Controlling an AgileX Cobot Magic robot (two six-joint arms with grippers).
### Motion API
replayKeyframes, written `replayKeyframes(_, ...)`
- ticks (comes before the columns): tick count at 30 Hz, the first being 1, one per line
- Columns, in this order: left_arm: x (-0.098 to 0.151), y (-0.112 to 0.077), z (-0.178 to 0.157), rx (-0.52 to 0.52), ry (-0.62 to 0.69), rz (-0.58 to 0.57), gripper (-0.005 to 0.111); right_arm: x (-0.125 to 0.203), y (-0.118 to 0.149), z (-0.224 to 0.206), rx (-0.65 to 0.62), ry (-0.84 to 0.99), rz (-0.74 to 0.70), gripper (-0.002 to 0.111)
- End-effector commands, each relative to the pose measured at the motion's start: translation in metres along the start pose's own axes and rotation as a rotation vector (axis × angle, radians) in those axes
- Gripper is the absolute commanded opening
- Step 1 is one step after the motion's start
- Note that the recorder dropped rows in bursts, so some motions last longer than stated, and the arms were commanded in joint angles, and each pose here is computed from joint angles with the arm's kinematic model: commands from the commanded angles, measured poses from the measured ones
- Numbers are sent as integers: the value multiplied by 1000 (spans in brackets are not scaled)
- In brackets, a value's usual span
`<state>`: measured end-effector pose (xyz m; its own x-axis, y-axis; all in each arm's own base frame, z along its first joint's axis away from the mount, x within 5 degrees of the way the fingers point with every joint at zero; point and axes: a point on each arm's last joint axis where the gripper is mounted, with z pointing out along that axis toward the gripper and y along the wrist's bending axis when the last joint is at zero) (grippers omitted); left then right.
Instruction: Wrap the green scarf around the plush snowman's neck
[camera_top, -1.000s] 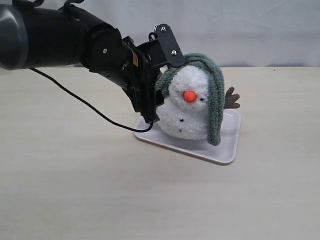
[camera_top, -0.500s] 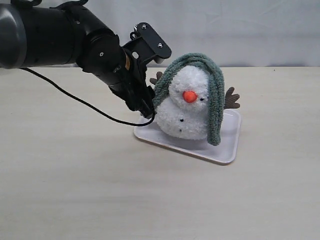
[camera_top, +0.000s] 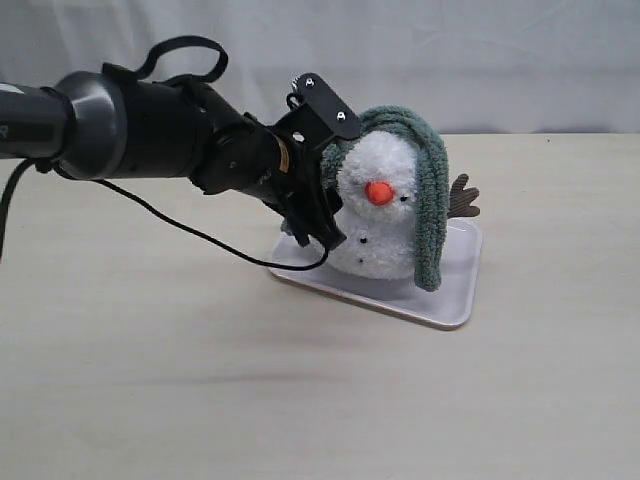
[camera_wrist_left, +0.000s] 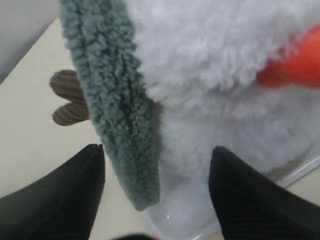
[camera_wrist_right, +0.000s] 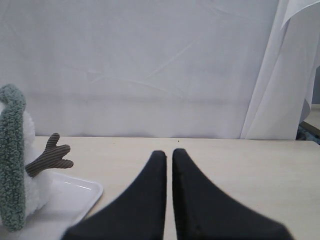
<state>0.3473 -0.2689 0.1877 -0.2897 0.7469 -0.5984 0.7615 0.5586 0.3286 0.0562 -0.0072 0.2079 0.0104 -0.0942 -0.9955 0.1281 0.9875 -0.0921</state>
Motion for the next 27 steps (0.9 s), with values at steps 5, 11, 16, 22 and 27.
replayKeyframes(5, 12, 8, 17, -29, -5, 65, 59, 0, 0, 0, 1, -9, -8, 4)
replayKeyframes(11, 14, 25, 21, -43, -77, -114, 50, 0, 0, 0, 1, -9, -8, 4)
replayKeyframes(16, 6, 24, 22, -41, -174, -193, 31, 0, 0, 0, 1, -9, -8, 4)
replayKeyframes(22, 11, 21, 30, -36, -164, -182, 42, 0, 0, 0, 1, -9, -8, 4)
replayKeyframes(27, 16, 19, 34, -25, -109, -182, 17, 0, 0, 0, 1, -9, -8, 4)
